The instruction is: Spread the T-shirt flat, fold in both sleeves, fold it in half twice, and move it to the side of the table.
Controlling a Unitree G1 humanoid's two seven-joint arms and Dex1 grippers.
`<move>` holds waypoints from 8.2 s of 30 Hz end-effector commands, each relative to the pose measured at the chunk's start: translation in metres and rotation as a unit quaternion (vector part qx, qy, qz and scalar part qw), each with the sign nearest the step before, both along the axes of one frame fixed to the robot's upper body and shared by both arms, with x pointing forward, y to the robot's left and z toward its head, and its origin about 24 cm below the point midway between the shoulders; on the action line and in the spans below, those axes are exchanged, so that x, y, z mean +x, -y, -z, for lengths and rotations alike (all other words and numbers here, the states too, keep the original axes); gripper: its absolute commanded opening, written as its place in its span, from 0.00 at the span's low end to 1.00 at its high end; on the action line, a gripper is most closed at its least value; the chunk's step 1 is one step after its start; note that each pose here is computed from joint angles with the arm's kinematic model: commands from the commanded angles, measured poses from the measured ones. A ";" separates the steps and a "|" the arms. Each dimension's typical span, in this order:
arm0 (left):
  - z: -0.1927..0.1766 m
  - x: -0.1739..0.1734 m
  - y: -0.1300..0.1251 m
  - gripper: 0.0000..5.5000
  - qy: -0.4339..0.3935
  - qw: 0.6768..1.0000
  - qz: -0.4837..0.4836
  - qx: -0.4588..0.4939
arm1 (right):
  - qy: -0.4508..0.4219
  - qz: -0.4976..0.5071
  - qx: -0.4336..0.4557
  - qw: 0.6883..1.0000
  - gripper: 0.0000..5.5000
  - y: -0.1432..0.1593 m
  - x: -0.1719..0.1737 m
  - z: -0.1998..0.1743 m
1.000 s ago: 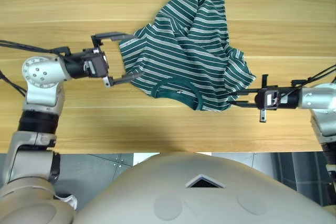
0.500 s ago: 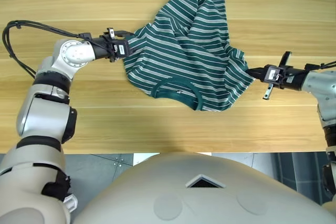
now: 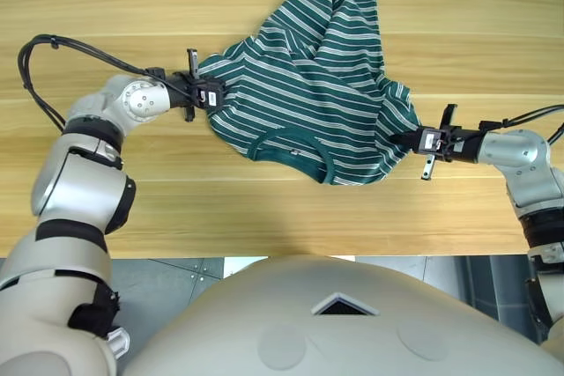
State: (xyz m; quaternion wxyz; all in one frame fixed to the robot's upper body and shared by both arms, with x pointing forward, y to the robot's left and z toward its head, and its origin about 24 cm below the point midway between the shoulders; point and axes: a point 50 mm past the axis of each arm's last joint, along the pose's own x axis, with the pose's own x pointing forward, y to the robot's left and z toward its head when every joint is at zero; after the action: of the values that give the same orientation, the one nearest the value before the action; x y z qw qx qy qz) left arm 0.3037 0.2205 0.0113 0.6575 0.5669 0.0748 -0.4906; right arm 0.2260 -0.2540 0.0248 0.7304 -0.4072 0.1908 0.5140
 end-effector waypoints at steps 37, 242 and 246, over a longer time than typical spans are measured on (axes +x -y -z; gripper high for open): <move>-0.044 -0.111 -0.046 0.01 -0.110 0.977 0.092 -0.158 | 0.049 -0.018 0.151 0.987 0.00 0.017 -0.037 -0.060; -0.013 -0.136 -0.082 0.52 -0.178 0.981 0.034 0.064 | 0.022 -0.025 0.229 0.973 0.00 -0.048 -0.043 -0.026; -0.009 -0.134 -0.087 0.52 -0.180 0.980 0.025 0.085 | 0.021 -0.026 0.228 0.973 0.00 -0.048 -0.043 -0.025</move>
State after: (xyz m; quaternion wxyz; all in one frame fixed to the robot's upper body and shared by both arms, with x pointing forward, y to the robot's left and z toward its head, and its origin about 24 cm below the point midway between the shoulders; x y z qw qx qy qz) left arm 0.1843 0.2966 0.0389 0.6048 0.5282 0.1483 -0.5773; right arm 0.1828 -0.2069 0.0493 0.7972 -0.2406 0.0413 0.5521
